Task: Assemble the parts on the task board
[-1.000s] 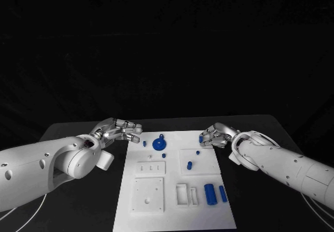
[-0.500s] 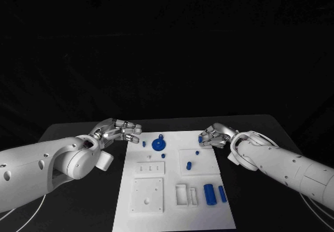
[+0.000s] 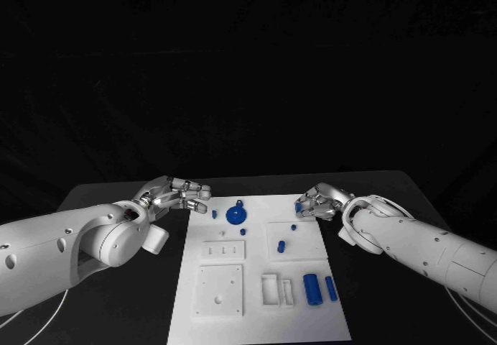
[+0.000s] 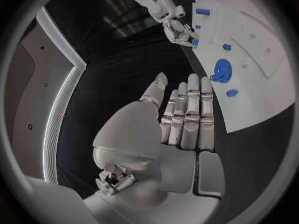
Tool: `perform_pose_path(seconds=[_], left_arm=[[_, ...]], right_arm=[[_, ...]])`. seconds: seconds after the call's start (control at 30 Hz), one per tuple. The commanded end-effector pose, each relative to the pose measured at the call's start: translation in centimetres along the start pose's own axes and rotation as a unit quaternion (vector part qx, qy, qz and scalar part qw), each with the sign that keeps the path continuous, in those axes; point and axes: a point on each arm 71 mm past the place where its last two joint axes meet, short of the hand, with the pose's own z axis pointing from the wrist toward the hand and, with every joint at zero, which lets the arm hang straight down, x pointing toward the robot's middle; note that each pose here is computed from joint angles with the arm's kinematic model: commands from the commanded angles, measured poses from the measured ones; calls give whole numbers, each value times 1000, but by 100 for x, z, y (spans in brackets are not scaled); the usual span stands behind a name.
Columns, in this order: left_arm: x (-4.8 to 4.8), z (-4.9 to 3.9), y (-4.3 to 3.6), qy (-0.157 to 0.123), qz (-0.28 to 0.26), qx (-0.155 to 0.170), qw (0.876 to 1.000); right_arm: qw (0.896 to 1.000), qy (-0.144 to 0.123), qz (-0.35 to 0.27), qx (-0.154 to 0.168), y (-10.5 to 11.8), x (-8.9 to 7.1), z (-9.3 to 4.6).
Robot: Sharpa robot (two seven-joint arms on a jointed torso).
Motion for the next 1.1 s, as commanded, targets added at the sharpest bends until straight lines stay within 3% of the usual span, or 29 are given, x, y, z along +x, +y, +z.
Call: perform_pose_path(seconds=[0.03, 0.8, 1.1], left_arm=[[25, 2, -13, 9, -3, 5, 1000], [17, -6, -12, 8, -2, 3, 1000], [5, 17, -6, 9, 9, -4, 1000]], right_arm=[[1000, 1, -3, -2, 12, 9, 4], [999, -37, -11, 4, 28, -32, 12], [999, -35, -15, 1, 96, -64, -30]])
